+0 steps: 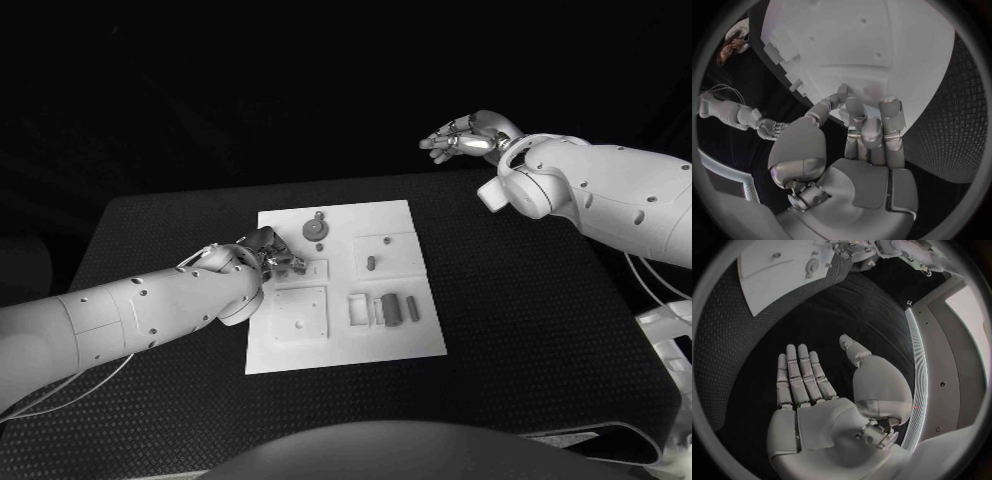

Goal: Assemble the parts on the task board

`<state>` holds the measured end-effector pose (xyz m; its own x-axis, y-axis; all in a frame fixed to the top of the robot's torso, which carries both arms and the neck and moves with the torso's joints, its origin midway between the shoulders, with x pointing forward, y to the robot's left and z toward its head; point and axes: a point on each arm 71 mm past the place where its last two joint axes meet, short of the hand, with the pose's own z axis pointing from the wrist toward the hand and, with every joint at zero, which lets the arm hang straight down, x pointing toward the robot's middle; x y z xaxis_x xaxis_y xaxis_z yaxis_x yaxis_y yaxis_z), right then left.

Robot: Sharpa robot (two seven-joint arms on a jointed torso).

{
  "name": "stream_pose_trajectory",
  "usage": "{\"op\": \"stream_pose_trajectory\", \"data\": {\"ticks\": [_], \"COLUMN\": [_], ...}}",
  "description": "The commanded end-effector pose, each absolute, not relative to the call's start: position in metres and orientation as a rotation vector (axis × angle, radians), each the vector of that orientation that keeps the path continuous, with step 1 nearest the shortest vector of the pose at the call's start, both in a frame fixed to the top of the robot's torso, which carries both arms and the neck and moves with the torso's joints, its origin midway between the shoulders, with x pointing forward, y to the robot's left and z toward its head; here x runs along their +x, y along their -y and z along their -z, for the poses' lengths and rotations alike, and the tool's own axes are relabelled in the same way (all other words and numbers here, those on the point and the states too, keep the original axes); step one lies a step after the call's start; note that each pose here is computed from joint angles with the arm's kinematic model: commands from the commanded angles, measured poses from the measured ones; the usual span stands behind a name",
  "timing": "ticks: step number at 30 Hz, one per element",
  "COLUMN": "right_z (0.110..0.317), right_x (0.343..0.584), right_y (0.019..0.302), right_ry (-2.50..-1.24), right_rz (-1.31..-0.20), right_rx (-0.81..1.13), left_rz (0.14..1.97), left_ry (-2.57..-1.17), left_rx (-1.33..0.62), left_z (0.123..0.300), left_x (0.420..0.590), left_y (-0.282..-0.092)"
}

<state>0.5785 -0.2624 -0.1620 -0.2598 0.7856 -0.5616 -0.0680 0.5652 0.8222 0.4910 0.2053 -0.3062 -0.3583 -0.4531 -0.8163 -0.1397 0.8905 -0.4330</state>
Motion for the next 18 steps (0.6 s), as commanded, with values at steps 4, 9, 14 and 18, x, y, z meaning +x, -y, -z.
{"op": "stream_pose_trajectory", "data": {"ticks": [4, 9, 14, 18], "right_z": [0.1620, 0.1620, 0.1620, 0.1620], "right_x": [0.5783, 0.5784, 0.5784, 0.5783], "right_y": [0.2602, 0.2589, 0.2584, 0.2584], "right_ry": [-1.645, -1.647, -1.647, -1.647], "right_rz": [-0.934, -0.936, -0.937, -0.937], "right_rx": [0.602, 0.601, 0.600, 0.600], "left_rz": [0.338, 0.336, 0.333, 0.332], "left_ry": [-1.957, -1.959, -1.966, -1.973], "left_rx": [-0.388, -0.351, -0.333, -0.320], "left_z": [0.3087, 0.3083, 0.3085, 0.3087], "left_x": [0.4893, 0.4892, 0.4889, 0.4883], "left_y": [-0.2010, -0.1977, -0.1956, -0.1938]}}
